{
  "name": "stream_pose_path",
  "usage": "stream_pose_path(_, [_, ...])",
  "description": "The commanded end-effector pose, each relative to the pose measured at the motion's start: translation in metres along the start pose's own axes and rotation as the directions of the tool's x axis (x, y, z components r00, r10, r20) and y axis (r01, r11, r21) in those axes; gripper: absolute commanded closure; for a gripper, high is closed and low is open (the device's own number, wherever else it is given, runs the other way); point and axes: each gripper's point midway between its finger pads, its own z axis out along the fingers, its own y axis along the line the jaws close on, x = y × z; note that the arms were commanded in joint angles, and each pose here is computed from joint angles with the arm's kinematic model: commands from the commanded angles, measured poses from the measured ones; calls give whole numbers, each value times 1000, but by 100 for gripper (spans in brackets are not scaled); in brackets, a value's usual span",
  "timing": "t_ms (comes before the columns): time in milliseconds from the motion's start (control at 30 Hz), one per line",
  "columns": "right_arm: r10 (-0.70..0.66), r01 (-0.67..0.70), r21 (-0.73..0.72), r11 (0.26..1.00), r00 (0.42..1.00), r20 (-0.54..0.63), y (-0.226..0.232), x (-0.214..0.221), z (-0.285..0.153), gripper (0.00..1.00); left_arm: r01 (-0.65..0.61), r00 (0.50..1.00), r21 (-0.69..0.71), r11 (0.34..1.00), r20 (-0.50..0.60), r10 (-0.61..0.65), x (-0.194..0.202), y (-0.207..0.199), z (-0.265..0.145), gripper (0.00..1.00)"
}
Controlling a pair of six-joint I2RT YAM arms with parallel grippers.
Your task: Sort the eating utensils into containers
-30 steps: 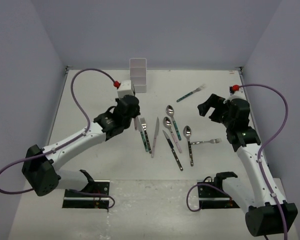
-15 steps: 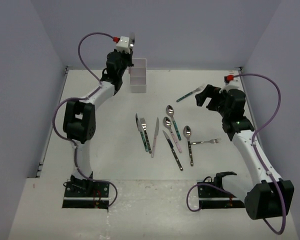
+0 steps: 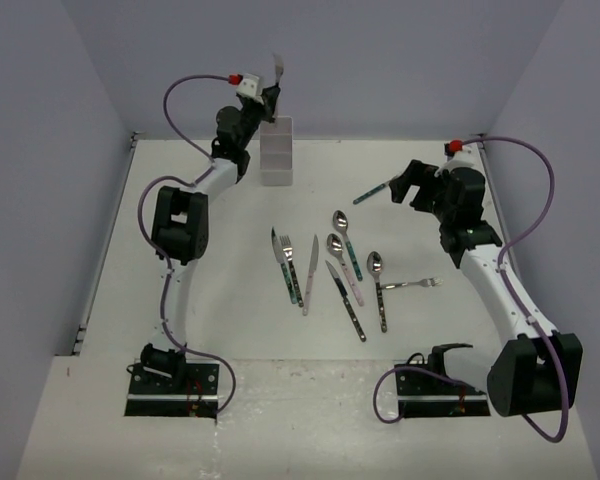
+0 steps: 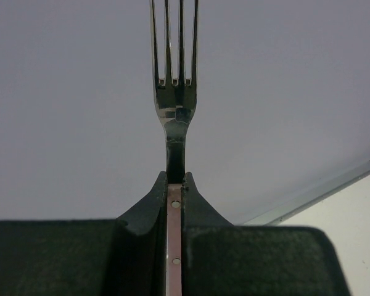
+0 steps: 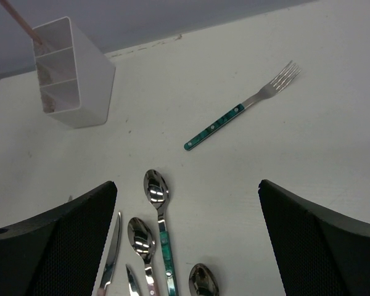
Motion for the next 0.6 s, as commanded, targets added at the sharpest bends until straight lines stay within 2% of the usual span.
stream_pose_path(0, [-28,29,-11,1000,995,92,6,-26,1,1,-52,984,22,998,173,47,-60,-3,13,100])
stream_pose_path(167, [-37,38,-4,999,996,81,4,-25,4,1,-72,979,-19,997,190,74,-42,6,13,100])
stream_pose_path(367, [-34,34,-6,999,997,64,5,-24,7,1,-61,989,-9,998,133,62,-6,6,10,100])
stream_pose_path(467, [-30,30,0,1000,998,57,3,-21,7,1,-65,991,-46,997,117,70,3,12,2,100])
stream_pose_path(567, [-23,23,10,1000,998,54,1,-18,7,1,-82,990,-27,996,113,85,3,7,-5,97])
